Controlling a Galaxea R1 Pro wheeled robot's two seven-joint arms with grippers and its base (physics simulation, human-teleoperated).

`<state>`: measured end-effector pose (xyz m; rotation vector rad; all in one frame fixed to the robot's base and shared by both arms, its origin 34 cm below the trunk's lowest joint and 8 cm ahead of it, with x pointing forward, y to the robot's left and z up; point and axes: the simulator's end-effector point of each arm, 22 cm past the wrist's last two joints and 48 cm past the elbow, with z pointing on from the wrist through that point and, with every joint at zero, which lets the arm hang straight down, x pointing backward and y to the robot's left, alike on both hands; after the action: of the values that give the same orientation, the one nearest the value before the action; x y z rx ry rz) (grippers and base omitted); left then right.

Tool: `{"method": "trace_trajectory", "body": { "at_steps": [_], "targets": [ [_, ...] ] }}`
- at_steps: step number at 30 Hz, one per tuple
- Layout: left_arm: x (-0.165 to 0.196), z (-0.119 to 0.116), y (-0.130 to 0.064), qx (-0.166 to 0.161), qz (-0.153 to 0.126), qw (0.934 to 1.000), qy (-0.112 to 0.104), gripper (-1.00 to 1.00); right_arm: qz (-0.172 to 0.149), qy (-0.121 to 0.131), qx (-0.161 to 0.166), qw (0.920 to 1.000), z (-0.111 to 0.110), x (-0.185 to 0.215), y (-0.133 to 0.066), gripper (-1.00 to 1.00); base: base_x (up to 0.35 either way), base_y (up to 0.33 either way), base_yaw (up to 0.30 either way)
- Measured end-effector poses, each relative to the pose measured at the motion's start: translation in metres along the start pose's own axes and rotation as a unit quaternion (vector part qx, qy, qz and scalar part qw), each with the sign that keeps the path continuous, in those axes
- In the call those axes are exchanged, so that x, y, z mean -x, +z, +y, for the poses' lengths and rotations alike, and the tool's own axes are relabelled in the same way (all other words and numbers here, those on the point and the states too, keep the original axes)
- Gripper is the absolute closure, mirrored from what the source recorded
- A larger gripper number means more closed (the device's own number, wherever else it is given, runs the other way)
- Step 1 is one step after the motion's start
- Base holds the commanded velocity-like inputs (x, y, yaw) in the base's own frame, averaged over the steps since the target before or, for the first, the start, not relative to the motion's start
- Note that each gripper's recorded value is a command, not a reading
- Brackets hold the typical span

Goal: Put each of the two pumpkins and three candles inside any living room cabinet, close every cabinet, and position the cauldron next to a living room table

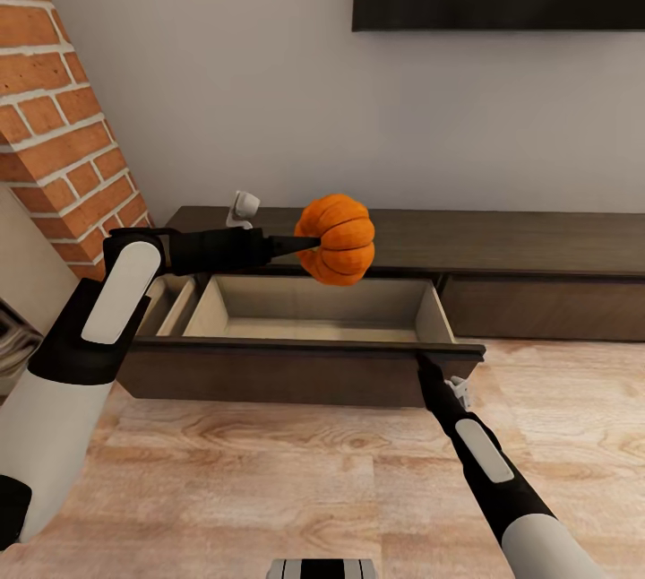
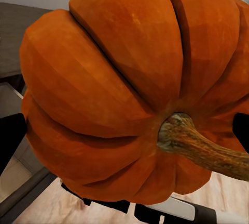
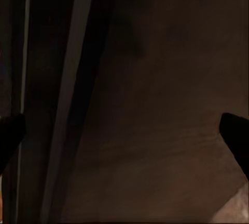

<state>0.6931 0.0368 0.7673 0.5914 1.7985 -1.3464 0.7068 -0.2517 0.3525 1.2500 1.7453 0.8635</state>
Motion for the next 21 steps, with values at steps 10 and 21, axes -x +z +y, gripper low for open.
{"method": "trace_trajectory", "body": {
  "at_steps": [10, 21],
  "targets": [
    [0.0001, -0.0001, -0.0001, 0.0, 0.0, 1.0, 0.0, 1.0, 0.004, 0.004, 0.002, 1.0, 0.0026, -0.0074, 0.0006, -1.0, 0.0, 0.0, 0.0],
    [0.0001, -0.0001, -0.0001, 0.0, 0.0, 1.0, 0.0, 1.0, 0.005, 0.005, 0.001, 1.0, 0.0028, -0.0091, 0.0007, -1.0, 0.0, 0.0, 0.0]
  ]
}}
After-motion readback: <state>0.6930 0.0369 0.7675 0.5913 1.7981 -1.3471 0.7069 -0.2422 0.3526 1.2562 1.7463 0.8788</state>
